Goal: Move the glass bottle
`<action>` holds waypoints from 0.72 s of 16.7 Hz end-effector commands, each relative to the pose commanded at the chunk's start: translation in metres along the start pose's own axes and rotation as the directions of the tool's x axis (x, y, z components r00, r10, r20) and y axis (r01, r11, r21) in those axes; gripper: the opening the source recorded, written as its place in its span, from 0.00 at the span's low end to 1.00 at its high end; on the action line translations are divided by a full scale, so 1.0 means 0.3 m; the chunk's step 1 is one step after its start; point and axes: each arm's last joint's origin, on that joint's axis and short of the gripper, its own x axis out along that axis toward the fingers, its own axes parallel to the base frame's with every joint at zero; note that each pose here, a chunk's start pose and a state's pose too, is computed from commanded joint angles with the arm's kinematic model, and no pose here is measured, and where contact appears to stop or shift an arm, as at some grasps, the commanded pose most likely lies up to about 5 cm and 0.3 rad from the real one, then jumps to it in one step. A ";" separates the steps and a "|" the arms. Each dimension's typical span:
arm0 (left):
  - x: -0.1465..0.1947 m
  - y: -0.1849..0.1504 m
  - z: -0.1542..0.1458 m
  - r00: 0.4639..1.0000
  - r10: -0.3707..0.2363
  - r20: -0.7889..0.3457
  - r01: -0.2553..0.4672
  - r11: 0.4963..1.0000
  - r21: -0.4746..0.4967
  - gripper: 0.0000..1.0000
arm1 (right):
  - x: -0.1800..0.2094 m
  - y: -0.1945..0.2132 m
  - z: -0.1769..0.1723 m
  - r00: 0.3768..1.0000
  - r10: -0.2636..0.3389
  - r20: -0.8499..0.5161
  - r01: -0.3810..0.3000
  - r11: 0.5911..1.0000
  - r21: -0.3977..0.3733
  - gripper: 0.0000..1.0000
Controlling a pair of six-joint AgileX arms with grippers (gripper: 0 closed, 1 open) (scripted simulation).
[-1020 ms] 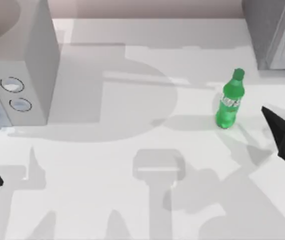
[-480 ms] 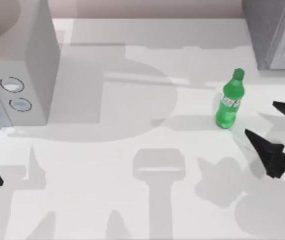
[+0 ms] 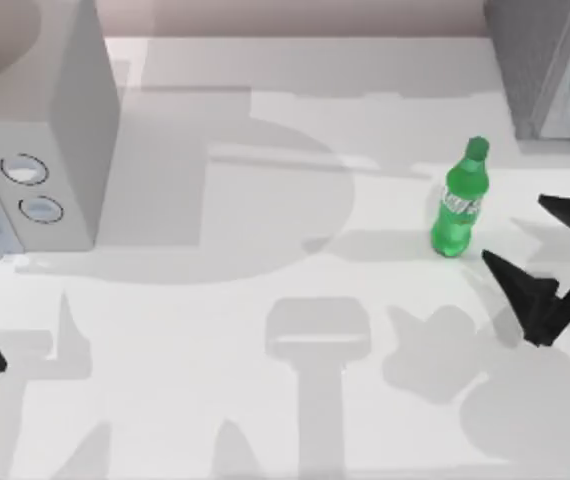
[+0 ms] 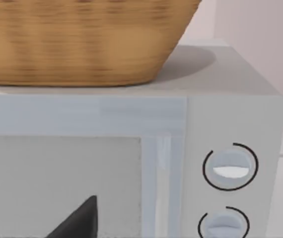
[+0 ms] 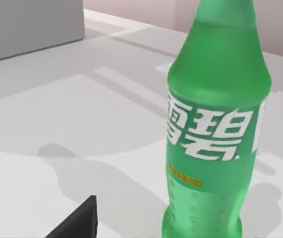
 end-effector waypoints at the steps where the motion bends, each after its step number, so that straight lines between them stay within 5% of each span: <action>1: 0.000 0.000 0.000 1.000 0.000 0.000 0.000 1.000 0.000 1.00 | 0.029 -0.005 -0.001 1.000 0.000 0.000 0.000 1.000 0.000 1.00; 8: 0.000 0.000 0.000 1.000 0.000 0.000 0.000 1.000 0.000 1.00 | 0.279 -0.001 0.000 1.000 -0.001 0.002 0.001 1.000 -0.001 1.00; 12: 0.000 0.000 0.000 1.000 0.000 0.000 0.000 1.000 0.000 1.00 | 0.296 0.003 0.001 1.000 -0.001 0.001 0.001 1.000 0.000 1.00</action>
